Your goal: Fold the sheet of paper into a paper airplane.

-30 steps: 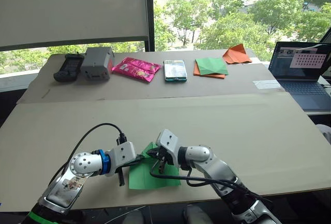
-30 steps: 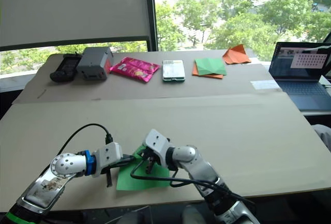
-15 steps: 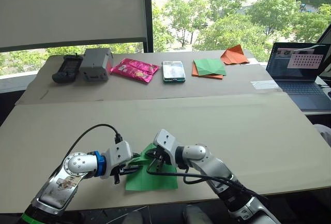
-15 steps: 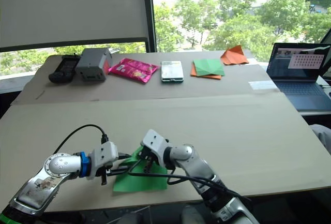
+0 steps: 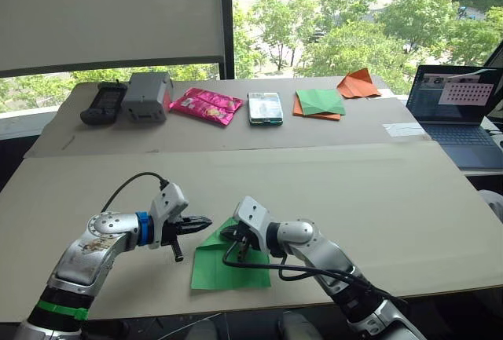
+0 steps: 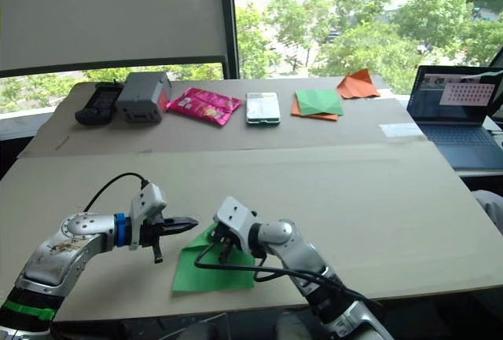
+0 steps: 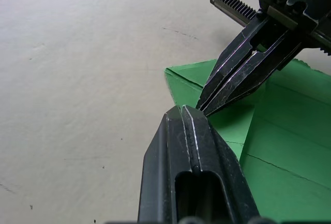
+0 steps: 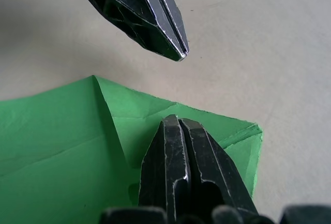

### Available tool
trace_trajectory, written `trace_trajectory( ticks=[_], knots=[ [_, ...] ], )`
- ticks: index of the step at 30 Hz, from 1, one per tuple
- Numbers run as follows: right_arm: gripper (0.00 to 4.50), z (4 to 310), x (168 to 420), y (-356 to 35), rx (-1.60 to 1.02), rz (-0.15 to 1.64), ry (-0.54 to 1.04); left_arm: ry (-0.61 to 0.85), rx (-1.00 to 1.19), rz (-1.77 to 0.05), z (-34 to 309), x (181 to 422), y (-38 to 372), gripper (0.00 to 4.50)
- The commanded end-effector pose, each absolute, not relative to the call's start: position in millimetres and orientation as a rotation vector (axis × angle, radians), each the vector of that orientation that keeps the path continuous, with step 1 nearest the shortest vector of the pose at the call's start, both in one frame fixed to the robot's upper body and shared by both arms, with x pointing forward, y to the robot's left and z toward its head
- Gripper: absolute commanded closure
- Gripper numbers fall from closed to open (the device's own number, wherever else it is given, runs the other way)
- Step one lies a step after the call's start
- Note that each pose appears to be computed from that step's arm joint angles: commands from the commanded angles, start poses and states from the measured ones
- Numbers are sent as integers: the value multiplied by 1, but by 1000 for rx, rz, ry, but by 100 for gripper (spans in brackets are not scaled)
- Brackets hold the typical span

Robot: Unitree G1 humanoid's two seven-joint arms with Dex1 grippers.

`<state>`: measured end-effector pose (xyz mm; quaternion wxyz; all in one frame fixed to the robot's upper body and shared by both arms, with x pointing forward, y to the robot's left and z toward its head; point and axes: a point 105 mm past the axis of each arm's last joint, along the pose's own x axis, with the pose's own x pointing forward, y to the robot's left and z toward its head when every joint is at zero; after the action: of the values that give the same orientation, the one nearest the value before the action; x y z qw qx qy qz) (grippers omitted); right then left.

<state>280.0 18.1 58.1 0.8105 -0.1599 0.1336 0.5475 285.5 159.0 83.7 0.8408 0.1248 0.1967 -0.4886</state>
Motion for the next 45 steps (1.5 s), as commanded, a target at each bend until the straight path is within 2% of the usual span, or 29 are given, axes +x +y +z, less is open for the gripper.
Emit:
trace_trajectory(
  ticks=[1,10,22,45],
  knots=[
    [450,39,276,5,-363,1139,376,370,294,-1037,87,296,150,448],
    [450,39,275,3,-358,1116,387,354,306,-1091,85,300,129,448],
    [450,39,274,3,-360,1113,395,458,422,-1098,46,298,130,448],
    [450,37,275,3,-363,1113,412,587,398,-1079,31,256,165,448]
  ],
)
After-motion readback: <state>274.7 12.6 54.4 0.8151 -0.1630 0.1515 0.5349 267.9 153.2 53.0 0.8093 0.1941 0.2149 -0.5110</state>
